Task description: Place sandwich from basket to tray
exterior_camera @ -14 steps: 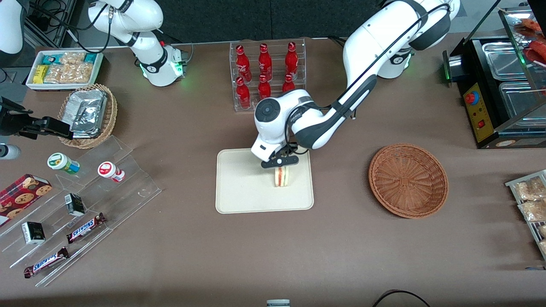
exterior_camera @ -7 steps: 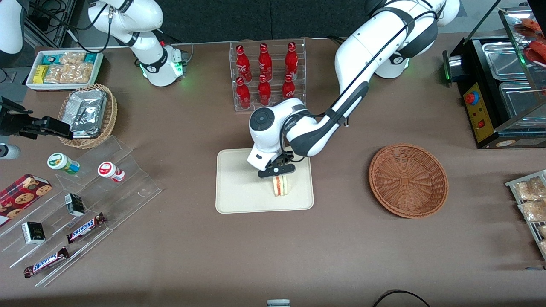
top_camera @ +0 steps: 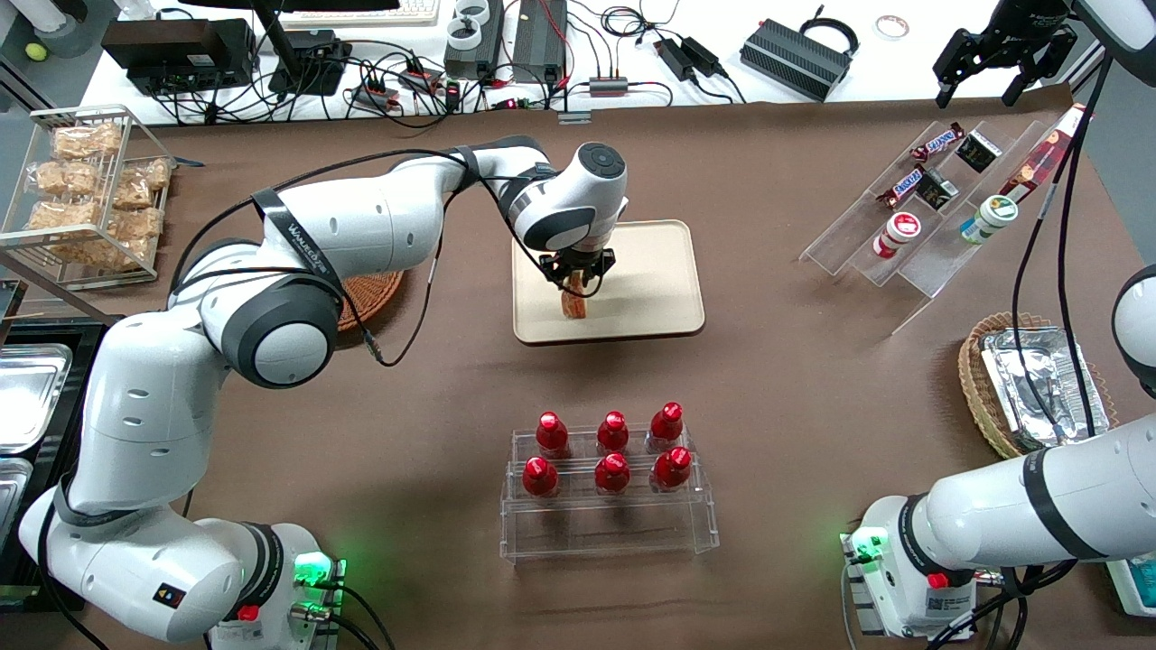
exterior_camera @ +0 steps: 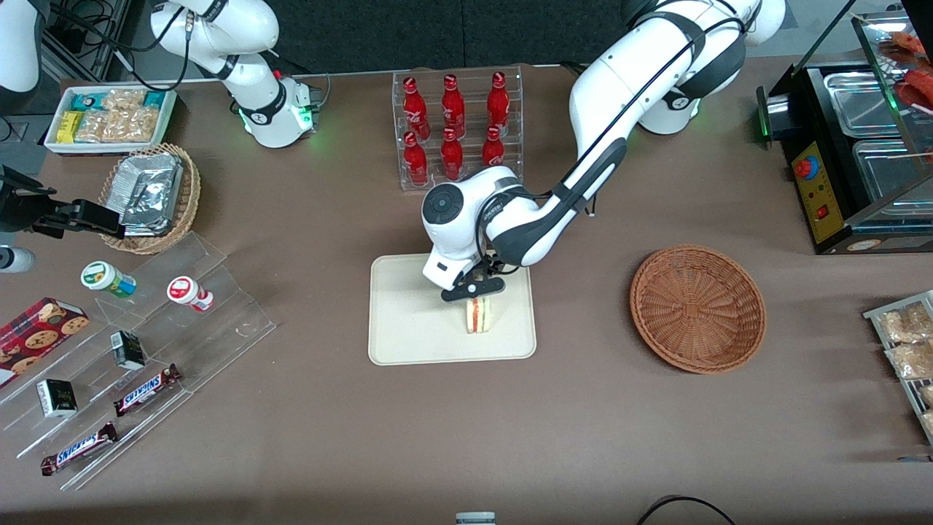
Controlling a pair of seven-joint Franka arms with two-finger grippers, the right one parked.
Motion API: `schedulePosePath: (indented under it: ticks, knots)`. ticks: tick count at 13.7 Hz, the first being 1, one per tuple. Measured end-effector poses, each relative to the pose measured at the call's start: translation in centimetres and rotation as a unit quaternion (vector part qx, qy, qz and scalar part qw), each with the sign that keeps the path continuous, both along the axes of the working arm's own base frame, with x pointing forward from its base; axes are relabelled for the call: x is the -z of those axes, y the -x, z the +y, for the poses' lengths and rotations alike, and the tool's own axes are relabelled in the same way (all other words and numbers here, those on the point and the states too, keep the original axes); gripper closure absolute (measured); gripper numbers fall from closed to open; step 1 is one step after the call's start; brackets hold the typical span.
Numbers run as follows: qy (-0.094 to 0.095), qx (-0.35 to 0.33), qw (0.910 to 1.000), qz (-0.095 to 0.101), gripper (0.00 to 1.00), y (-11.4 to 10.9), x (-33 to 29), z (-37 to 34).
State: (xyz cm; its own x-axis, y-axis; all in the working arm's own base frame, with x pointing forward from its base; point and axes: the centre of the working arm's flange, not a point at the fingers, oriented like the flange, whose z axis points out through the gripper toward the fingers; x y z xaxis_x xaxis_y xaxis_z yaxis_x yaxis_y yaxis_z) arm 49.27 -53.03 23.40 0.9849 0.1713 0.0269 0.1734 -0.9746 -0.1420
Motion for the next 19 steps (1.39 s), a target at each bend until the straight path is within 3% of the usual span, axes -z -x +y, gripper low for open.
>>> schedulePosePath:
  ticks: [4,7,11,14,17,19]
  knots:
    - [-0.021,-0.035,0.9991,0.003,0.0,-1.8,-5.1,1.7]
    - [-0.02,-0.09,0.9957,-0.007,0.0,-4.5,-14.5,6.5]
    - [-0.049,-0.145,0.9879,-0.024,0.0,-6.8,-24.4,15.2]
    - [-0.05,-0.143,0.9885,0.006,0.0,-8.1,-28.5,22.0]
    - [-0.014,-0.095,0.9937,0.057,0.0,-8.9,-33.3,31.3]
    - [0.004,-0.07,0.9951,0.071,0.0,-8.3,-35.7,36.9]
